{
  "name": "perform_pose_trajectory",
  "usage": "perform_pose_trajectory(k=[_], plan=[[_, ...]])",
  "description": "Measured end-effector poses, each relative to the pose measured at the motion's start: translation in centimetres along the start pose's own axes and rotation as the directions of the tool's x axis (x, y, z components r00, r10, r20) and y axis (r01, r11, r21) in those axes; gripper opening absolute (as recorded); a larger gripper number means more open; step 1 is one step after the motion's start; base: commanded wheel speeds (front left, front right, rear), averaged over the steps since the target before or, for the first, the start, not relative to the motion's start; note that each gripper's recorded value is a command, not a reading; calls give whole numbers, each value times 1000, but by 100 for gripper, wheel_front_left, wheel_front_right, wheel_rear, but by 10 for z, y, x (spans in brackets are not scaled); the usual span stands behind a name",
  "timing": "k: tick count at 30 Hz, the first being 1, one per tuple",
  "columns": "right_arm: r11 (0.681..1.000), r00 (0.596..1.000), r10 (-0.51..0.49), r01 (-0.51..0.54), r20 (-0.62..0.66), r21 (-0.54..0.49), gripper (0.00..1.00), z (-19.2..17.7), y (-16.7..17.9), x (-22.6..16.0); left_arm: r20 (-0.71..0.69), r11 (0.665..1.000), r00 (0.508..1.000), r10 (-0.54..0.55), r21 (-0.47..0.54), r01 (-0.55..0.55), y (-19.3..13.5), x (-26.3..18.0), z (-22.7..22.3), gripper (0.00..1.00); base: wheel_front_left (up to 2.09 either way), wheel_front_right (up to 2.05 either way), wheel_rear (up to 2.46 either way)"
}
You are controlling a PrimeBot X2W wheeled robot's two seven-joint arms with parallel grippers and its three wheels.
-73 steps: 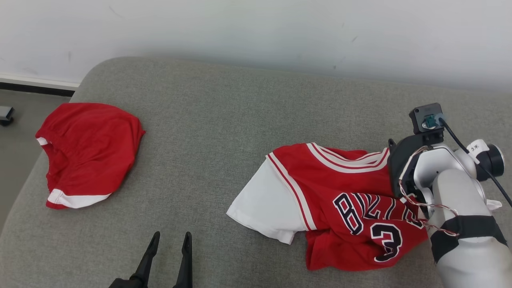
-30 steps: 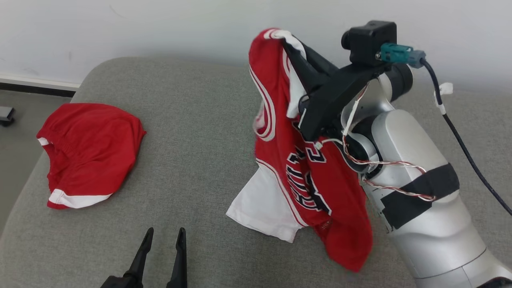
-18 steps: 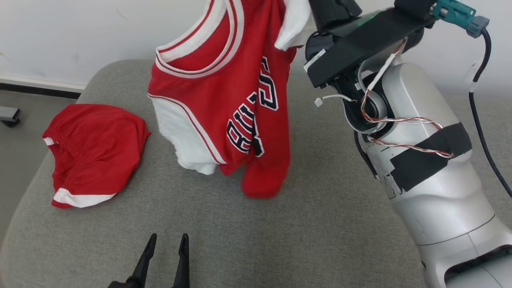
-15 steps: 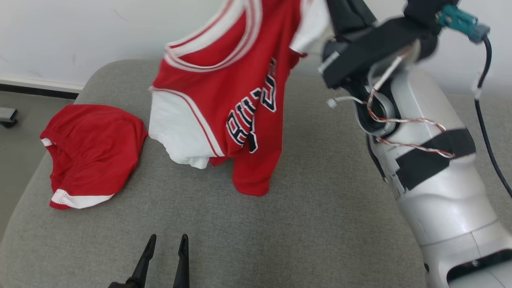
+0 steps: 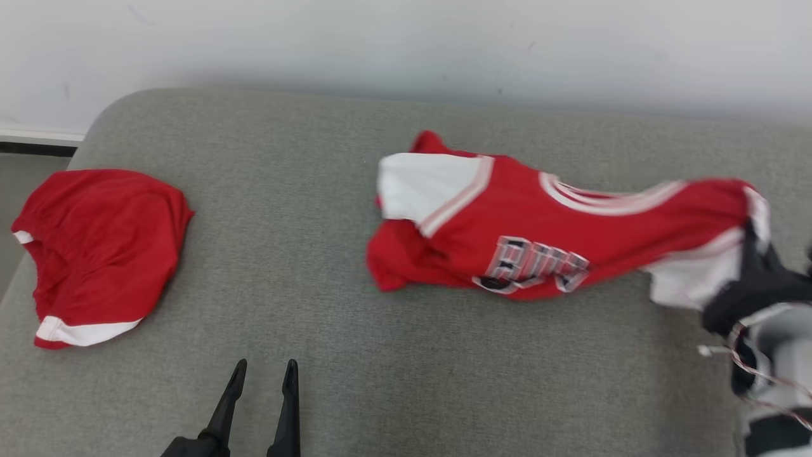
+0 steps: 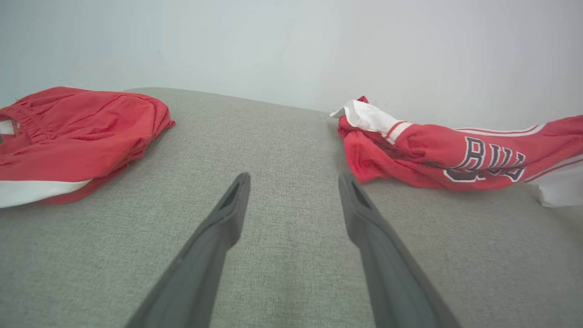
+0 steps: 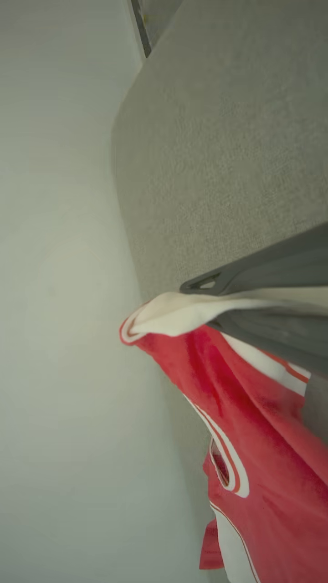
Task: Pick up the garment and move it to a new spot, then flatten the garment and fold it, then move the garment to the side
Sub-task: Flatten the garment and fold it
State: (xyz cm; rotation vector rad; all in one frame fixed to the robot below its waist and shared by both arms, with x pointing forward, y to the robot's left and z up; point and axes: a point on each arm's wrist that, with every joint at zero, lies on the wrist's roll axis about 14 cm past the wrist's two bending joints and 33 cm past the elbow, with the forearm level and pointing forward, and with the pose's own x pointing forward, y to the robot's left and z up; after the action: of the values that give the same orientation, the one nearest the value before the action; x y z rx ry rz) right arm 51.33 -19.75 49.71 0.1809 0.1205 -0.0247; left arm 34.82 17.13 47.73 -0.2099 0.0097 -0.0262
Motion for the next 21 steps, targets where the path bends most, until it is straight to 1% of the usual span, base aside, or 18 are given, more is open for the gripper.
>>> perform_pose_trajectory(k=[2, 5, 6, 7, 8, 9, 11, 12, 15, 17, 21], plan=[[995, 995, -96, 96, -17, 1, 0, -9, -34, -14, -5, 1000, 1000, -12, -1, 12, -3, 4, -2, 100, 0, 0, 0], [979, 977, -206, 206, -61, -9, 0, -25, -70, -37, -5, 1000, 1000, -27, -2, 27, -7, 8, -2, 100, 0, 0, 0], [964, 959, -265, 263, -99, -35, 0, -35, -90, -52, -9, 1000, 999, -31, -3, 31, -9, 8, -3, 100, 0, 0, 0], [957, 948, -289, 284, -130, -61, 0, -41, -98, -59, -10, 999, 999, -33, -3, 33, -9, 8, -4, 100, 0, 0, 0], [949, 935, -312, 300, -170, -91, 39, -49, -106, -67, -10, 999, 999, -34, -3, 34, -10, 9, -4, 100, 0, 0, 0], [943, 922, -330, 313, -201, -115, 100, -56, -112, -73, -11, 999, 999, -35, -3, 35, -10, 9, -4, 100, 0, 0, 0], [932, 901, -355, 320, -248, -172, 100, -64, -119, -82, -10, 999, 999, -37, -3, 37, -10, 10, -4, 100, 0, 0, 0], [930, 894, -360, 319, -267, -185, 100, -65, -120, -84, -9, 999, 999, -37, -3, 37, -10, 10, -3, 100, 0, 0, 0], [925, 883, -360, 297, -301, -237, 100, -61, -116, -83, -5, 999, 999, -35, -2, 35, -10, 9, -2, 100, 0, 0, 0], [929, 890, -344, 274, -299, -250, 100, -51, -107, -78, -2, 999, 999, -34, -2, 34, -9, 8, -1, 100, 0, 0, 0], [953, 928, -244, 175, -281, -249, 100, -16, -62, -52, 3, 1000, 1000, -25, 0, 25, -6, 6, 1, 100, 0, 0, 0]])
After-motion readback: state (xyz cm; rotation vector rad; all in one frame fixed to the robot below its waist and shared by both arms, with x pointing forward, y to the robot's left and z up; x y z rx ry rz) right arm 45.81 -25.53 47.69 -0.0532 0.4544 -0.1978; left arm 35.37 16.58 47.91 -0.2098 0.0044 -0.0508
